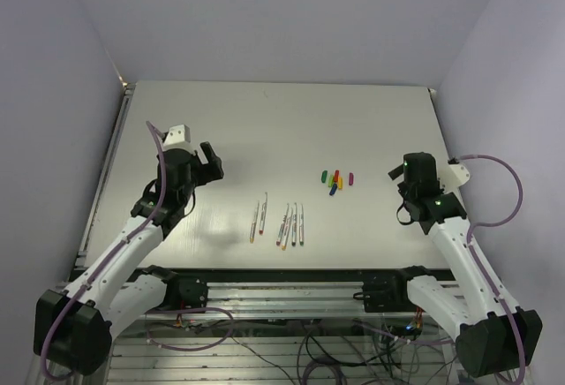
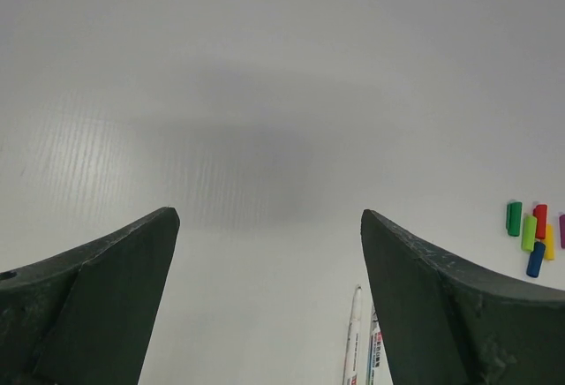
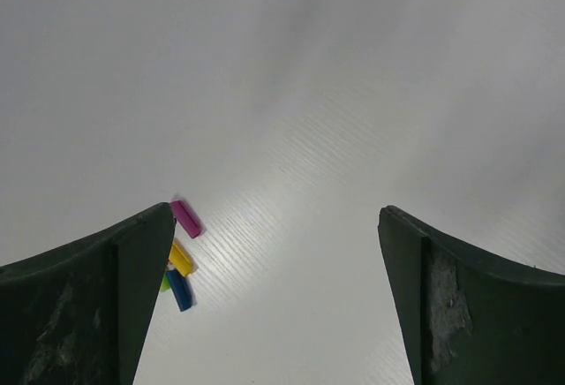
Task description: Insert the pens into the pen caps
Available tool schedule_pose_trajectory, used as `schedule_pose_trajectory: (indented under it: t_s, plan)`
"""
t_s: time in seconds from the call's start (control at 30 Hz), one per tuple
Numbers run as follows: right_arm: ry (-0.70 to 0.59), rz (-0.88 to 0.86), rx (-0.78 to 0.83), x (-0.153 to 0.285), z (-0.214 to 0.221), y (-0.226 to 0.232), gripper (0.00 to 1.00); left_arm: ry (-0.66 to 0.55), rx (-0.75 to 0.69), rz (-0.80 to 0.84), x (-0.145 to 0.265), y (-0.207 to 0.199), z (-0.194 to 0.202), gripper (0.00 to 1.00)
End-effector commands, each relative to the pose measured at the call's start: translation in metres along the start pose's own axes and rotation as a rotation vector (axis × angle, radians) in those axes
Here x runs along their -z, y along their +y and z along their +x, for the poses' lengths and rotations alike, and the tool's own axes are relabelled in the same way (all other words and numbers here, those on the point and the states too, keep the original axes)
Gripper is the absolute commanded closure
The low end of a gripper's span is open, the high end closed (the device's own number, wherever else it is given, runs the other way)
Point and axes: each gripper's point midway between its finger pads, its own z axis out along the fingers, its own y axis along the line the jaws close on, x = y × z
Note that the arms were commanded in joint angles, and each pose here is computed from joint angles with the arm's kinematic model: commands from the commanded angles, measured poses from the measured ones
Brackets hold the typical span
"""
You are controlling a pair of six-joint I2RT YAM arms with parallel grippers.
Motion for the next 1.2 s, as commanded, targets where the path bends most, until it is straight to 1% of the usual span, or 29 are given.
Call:
schedule_pose_trajectory:
  t_s: [0.0, 0.2, 0.3, 0.43, 0.53, 0.67, 0.8, 0.93, 1.0, 1.13, 1.17]
  plan:
    - [-0.033, -0.004, -0.01, 0.002, -0.009, 0.001, 0.0, -0.014, 0.01, 0.06, -0.003, -0.011, -0.002, 0.05]
    - [-0.047, -0.047, 0.029, 0.0, -0.004, -0.003, 0.0, -0.006, -0.021, 0.116, -0.001, -0.022, 0.002, 0.05]
    - [-0.063, -0.063, 0.025, 0.001, -0.004, -0.006, 0.0, -0.016, -0.043, 0.128, 0.001, -0.028, 0.001, 0.05]
    - [-0.092, -0.056, 0.003, 0.003, -0.008, -0.012, 0.0, -0.044, -0.122, 0.171, 0.012, -0.051, 0.002, 0.05]
    - [-0.094, -0.046, 0.029, 0.002, -0.008, -0.013, 0.0, -0.057, -0.193, 0.198, 0.022, -0.074, 0.006, 0.05]
    - [-0.072, -0.08, 0.045, 0.0, -0.003, -0.006, 0.0, -0.001, -0.256, 0.224, 0.028, -0.099, 0.027, 0.05]
    - [-0.04, -0.147, 0.0, 0.005, 0.002, 0.005, 0.0, 0.048, -0.228, 0.28, 0.033, -0.116, 0.045, 0.05]
    - [-0.028, -0.219, 0.032, 0.009, 0.003, 0.016, 0.0, 0.068, -0.17, 0.32, 0.037, -0.124, 0.049, 0.06]
    - [-0.027, -0.271, 0.071, 0.011, 0.005, 0.023, 0.0, 0.088, -0.162, 0.317, 0.038, -0.125, 0.05, 0.06]
    - [-0.036, -0.372, 0.125, 0.013, 0.01, 0.035, 0.01, 0.165, -0.168, 0.267, 0.035, -0.118, 0.065, 0.05]
    - [-0.039, -0.377, 0.119, 0.011, 0.01, 0.036, 0.05, 0.181, -0.168, 0.258, 0.035, -0.116, 0.069, 0.06]
